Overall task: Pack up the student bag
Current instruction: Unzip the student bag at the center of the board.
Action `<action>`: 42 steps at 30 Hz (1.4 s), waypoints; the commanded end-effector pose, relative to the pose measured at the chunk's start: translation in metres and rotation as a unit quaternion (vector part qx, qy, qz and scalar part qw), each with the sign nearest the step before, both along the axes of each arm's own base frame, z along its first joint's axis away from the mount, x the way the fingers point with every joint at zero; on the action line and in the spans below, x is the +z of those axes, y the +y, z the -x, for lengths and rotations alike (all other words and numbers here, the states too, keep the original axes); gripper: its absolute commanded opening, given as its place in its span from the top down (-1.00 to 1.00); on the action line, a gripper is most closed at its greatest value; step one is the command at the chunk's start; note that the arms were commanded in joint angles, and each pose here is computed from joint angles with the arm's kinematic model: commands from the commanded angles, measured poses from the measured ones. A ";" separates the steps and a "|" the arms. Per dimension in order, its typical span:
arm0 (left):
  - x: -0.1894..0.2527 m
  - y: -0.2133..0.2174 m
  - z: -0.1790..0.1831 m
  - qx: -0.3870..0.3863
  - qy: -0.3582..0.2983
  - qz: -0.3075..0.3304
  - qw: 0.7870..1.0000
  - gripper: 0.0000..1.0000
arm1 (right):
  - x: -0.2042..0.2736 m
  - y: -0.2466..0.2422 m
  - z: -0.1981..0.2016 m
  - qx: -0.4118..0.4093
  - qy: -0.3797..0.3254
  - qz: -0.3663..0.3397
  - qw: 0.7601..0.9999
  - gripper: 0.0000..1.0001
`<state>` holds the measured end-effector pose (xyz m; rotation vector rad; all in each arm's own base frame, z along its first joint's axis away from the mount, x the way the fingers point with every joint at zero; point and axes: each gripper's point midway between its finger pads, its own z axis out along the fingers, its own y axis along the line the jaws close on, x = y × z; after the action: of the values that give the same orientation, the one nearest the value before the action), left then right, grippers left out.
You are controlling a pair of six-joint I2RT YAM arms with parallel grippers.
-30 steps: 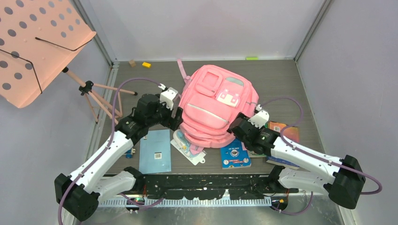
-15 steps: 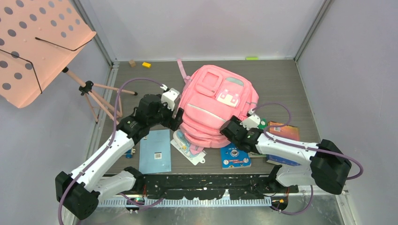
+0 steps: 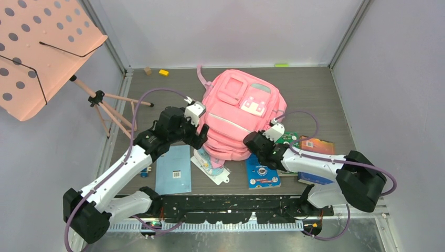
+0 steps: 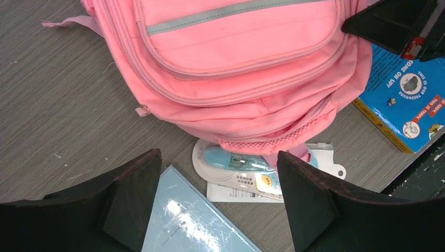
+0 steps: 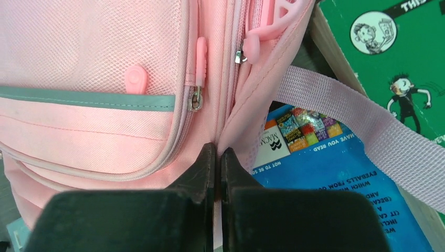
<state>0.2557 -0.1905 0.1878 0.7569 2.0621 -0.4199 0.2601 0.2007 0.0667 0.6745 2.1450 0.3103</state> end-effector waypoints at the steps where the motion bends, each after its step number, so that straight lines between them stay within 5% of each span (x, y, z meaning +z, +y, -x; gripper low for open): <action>1: 0.008 -0.008 0.007 -0.032 -0.018 0.012 0.999 -0.68 | 0.061 0.010 -0.027 0.042 -0.093 0.011 0.995 0.99; 7: 0.014 -0.013 0.010 -0.044 -0.021 0.027 0.998 -0.68 | 0.130 0.026 -0.043 0.175 -0.138 -0.005 0.975 0.99; 19: 0.008 -0.013 0.010 -0.044 -0.010 0.022 0.999 -0.48 | 0.158 0.075 -0.022 0.434 -0.087 -0.053 0.895 0.99; 26: -0.002 -0.014 0.010 -0.048 0.003 0.009 0.999 -0.42 | 0.161 0.080 -0.028 0.443 -0.094 -0.054 0.890 0.99; 34: -0.013 -0.031 0.025 -0.089 0.022 0.004 0.996 -0.49 | 0.155 0.072 -0.053 0.398 -0.098 -0.029 0.912 0.99; 36: -0.015 -0.031 0.024 -0.083 0.023 -0.006 0.996 -0.52 | 0.144 0.055 -0.068 0.351 -0.087 0.004 0.932 0.77; 39: -0.014 -0.030 0.022 -0.070 0.024 -0.009 0.997 -0.58 | 0.125 0.007 -0.090 0.231 -0.051 0.089 0.968 -0.22; 42: -0.010 -0.038 0.026 -0.078 0.023 0.009 0.997 -0.61 | 0.116 -0.019 -0.085 0.173 -0.023 0.118 0.978 -0.59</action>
<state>0.2297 -0.2214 0.1670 0.9288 2.0805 -0.5212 0.3215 0.2241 0.1600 -0.0523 2.3067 0.4907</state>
